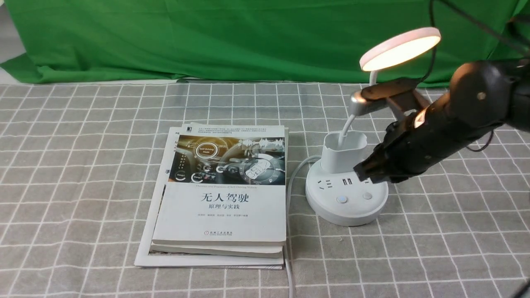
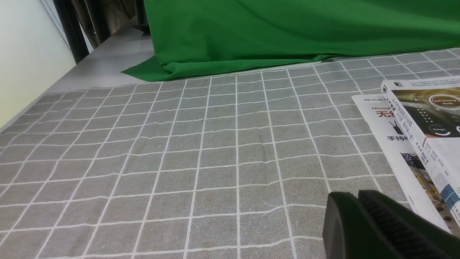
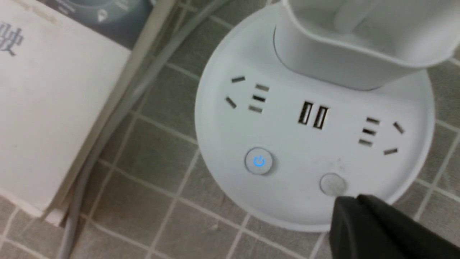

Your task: Turn on the desk lamp on the grey coffee tablecloth with your hand.

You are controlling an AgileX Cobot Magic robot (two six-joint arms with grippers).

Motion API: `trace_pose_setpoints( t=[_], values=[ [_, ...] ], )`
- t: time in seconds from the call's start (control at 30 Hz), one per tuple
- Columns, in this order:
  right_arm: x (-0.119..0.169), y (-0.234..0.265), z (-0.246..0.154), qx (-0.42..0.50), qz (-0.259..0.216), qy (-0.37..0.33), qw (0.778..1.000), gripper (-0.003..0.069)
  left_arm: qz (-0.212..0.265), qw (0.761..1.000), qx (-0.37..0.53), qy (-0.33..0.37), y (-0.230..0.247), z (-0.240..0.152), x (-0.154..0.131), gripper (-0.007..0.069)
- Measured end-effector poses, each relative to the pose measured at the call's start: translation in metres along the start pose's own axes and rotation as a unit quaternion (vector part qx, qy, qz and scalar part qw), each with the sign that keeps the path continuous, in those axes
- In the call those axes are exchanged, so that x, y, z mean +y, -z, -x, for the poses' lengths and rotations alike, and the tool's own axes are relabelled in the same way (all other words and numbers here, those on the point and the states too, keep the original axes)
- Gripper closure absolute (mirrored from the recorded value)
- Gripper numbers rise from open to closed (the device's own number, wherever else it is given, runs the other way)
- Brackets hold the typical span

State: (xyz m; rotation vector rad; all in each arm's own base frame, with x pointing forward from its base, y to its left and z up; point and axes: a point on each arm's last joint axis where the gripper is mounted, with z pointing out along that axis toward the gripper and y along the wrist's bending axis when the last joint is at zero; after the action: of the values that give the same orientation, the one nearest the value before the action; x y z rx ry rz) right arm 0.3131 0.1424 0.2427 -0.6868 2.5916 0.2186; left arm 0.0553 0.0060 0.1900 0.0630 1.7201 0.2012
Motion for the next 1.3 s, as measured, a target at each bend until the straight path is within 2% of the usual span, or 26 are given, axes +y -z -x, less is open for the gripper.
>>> trace_pose_setpoints(
  t=[0.2,0.57,0.87,1.0,1.13,1.3],
  values=[
    [0.007,0.038,-0.032,-0.017,-0.001,-0.013,1.000,0.0628,0.000,1.000,0.000,0.000,0.000,0.000,0.000,0.0606],
    [0.021,0.115,-0.107,-0.105,-0.003,-0.039,0.994,0.0622,0.000,1.000,0.000,0.000,0.000,0.000,0.000,0.0606],
    [0.026,0.157,-0.125,-0.200,-0.007,-0.046,0.979,0.0603,0.000,1.000,0.000,0.000,0.000,0.000,0.000,0.0606],
    [0.025,0.168,-0.125,-0.247,-0.016,-0.040,0.968,0.0604,0.000,1.000,0.000,0.000,0.000,0.000,0.000,0.0606],
    [0.019,0.174,-0.140,-0.335,-0.046,-0.047,0.940,0.0631,0.000,1.000,0.000,0.000,0.000,0.000,0.000,0.0606],
    [0.006,0.142,-0.200,-0.394,-0.117,-0.089,0.907,0.0631,0.000,1.000,0.000,0.000,0.000,0.000,0.000,0.0606]
  ],
)
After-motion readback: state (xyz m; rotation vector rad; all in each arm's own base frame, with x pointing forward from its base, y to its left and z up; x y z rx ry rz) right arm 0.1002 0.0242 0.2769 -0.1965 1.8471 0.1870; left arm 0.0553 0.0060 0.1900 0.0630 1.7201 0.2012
